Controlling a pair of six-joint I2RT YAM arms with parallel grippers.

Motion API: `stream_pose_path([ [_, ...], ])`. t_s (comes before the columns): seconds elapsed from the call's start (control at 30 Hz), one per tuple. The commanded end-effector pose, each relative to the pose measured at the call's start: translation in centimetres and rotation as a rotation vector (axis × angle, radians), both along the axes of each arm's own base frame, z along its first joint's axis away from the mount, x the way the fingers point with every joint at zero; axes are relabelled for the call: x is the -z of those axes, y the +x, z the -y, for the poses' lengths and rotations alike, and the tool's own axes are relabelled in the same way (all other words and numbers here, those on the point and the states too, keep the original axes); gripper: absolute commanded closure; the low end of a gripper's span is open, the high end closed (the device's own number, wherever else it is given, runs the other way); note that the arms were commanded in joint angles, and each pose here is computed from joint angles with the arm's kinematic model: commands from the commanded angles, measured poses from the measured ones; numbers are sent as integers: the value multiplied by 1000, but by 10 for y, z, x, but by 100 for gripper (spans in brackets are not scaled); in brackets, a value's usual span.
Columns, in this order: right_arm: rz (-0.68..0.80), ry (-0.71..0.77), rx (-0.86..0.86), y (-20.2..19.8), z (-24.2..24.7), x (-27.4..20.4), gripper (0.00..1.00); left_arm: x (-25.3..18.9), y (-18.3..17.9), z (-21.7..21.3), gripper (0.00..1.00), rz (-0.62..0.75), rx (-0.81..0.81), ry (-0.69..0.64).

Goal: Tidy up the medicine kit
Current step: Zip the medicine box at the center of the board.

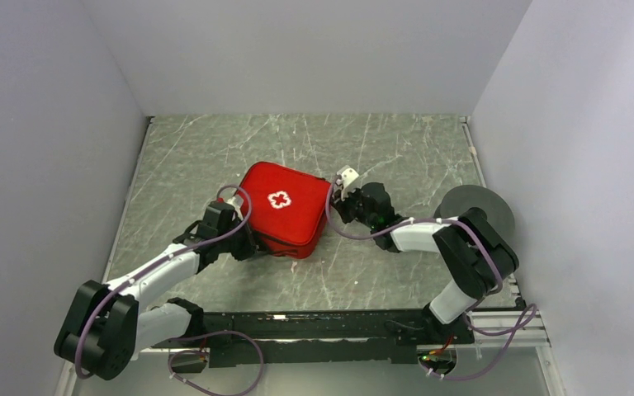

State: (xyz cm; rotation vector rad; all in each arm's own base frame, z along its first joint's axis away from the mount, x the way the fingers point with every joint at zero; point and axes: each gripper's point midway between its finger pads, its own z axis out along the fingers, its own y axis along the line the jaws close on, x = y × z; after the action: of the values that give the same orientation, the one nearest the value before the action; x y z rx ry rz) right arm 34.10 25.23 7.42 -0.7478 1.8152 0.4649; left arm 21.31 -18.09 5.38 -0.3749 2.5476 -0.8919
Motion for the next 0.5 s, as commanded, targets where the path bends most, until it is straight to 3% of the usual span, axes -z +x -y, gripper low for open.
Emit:
stream_pose_path([
  [0.0,138,28,49,51,9,-40,100,2,-21,-1,100,-24,97,21],
  [0.47,231,-86,-43,109,7,-46,100,0,-30,4,100,-27,173,2],
])
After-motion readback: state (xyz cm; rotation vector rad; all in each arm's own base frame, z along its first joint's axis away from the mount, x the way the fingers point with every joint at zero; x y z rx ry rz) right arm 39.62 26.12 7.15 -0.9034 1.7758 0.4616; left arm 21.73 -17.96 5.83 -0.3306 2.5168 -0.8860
